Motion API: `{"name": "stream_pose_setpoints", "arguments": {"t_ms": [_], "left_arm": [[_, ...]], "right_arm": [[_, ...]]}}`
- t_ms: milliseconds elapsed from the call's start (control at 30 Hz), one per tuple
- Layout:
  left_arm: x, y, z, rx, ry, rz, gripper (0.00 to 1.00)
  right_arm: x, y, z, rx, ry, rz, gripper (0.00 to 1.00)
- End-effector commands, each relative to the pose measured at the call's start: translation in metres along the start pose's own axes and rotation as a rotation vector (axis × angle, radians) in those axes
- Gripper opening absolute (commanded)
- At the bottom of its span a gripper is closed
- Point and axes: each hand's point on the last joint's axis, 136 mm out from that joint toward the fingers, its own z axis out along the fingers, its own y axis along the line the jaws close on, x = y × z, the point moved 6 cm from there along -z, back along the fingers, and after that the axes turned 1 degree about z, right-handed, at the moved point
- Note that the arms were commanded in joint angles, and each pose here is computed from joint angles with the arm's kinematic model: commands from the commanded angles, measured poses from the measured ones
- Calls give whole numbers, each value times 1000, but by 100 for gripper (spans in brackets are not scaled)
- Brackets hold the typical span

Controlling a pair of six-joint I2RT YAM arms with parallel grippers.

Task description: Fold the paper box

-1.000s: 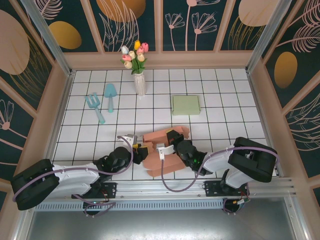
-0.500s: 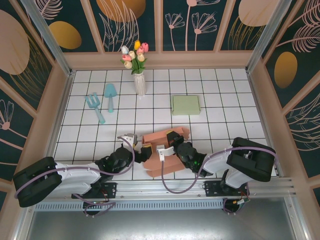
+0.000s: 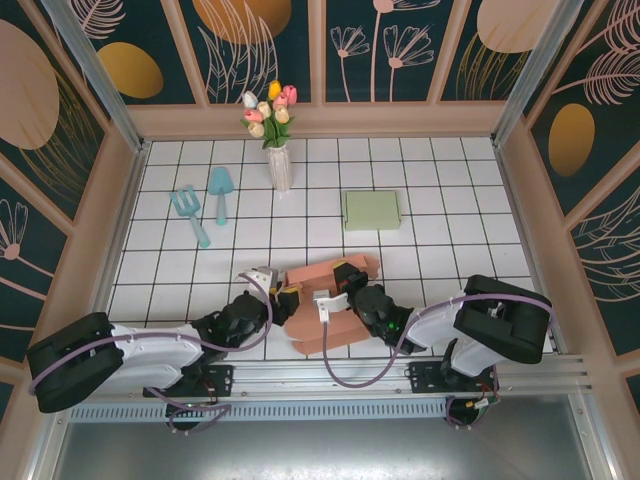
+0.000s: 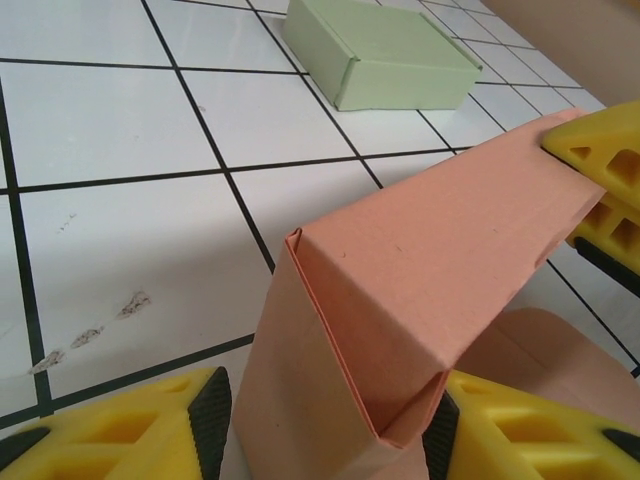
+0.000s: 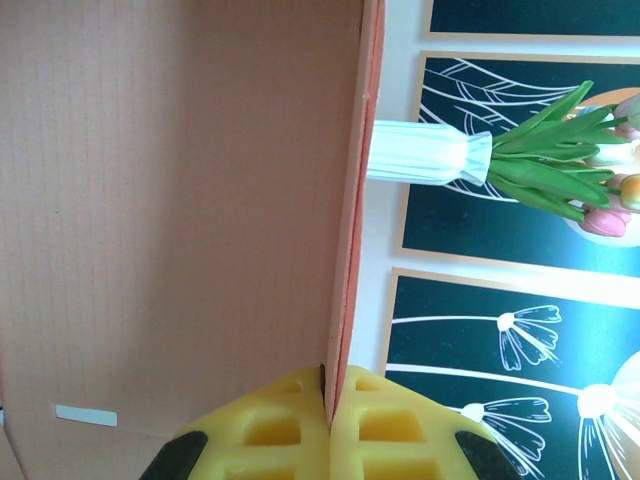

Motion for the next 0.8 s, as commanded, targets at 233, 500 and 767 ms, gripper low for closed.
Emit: {"name": "stream_pose_setpoints", "arguments": {"t_ms": [233, 500, 767], "left_arm": [[-3, -1, 22, -103, -35, -13, 44], [-7, -3, 37, -282, -110, -22, 33], [4, 25, 37, -546, -146, -40, 13]], "right_arm": [[-3, 16, -6, -64, -31, -16, 0], [-1, 19, -6, -72, -20, -7, 0], [-1, 18, -6, -71, -18, -3, 0]]}}
